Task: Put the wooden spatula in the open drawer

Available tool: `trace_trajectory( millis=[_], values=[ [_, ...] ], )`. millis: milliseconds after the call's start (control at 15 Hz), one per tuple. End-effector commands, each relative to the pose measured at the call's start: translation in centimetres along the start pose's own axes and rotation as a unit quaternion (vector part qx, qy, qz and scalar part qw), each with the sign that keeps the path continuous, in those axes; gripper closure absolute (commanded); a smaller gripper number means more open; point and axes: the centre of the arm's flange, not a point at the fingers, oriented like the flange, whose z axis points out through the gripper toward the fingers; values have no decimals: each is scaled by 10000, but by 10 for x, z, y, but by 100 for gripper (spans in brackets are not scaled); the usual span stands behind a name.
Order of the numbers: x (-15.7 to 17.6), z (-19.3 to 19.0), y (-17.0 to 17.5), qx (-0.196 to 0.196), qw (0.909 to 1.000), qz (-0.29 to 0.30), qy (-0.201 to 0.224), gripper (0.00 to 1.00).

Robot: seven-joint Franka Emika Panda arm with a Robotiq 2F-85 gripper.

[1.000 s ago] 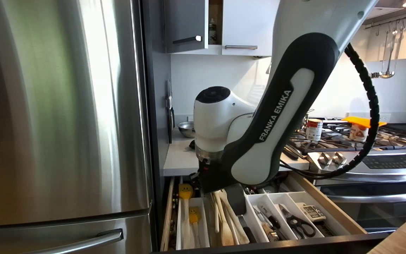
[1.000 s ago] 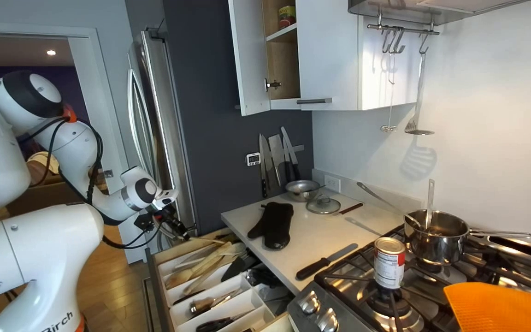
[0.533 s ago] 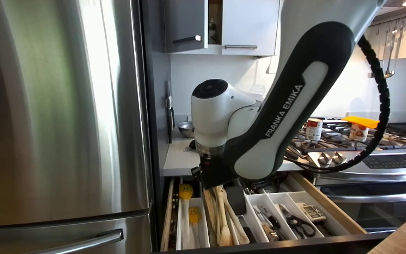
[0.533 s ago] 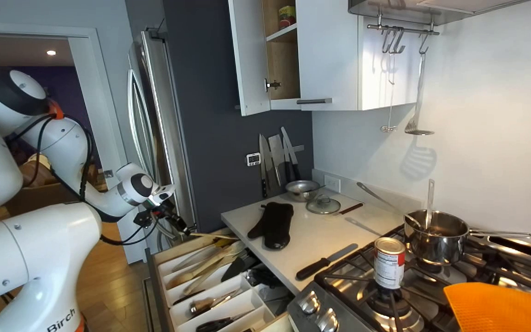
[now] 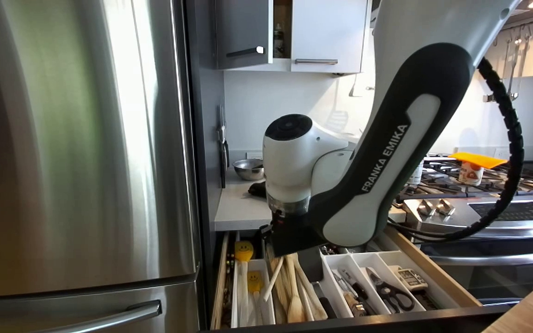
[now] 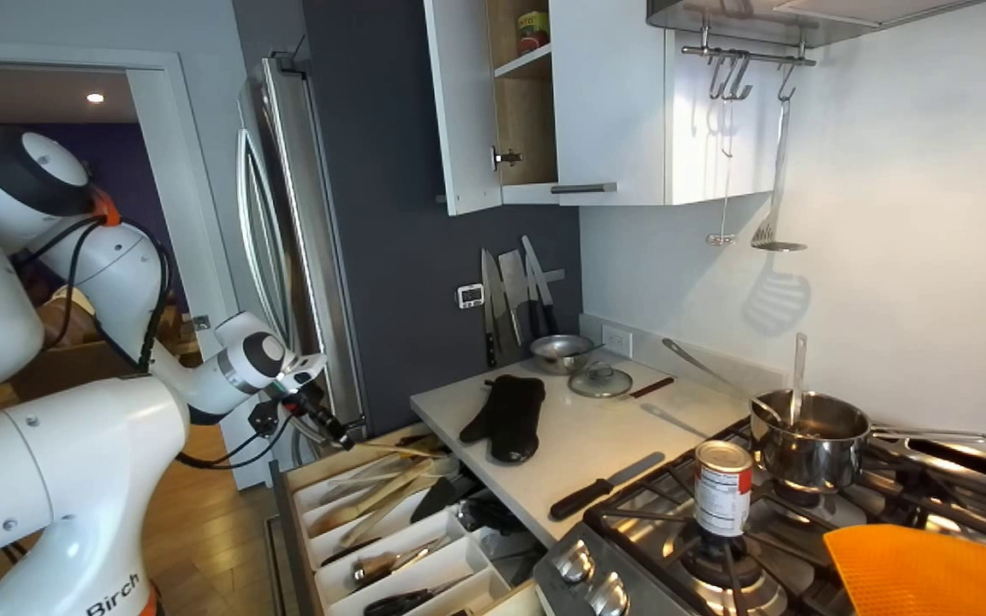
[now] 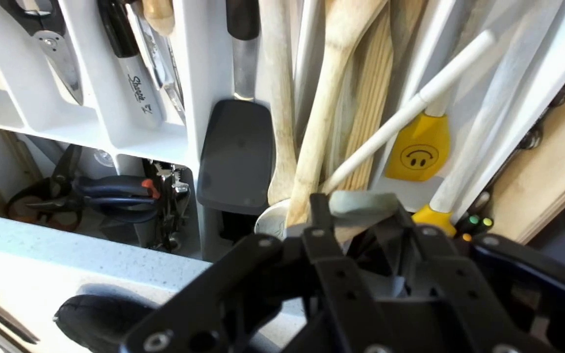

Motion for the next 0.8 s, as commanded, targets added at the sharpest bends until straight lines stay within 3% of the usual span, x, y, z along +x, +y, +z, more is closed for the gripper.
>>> trace_trajectory(
  millis=[0, 267, 733],
  values=[
    [-20, 17, 12, 243, 9991, 334, 64, 93],
    [-34, 28, 15, 456, 9978, 479, -33, 93],
    [-62, 60, 21, 721, 9920, 824, -634, 93]
  ],
)
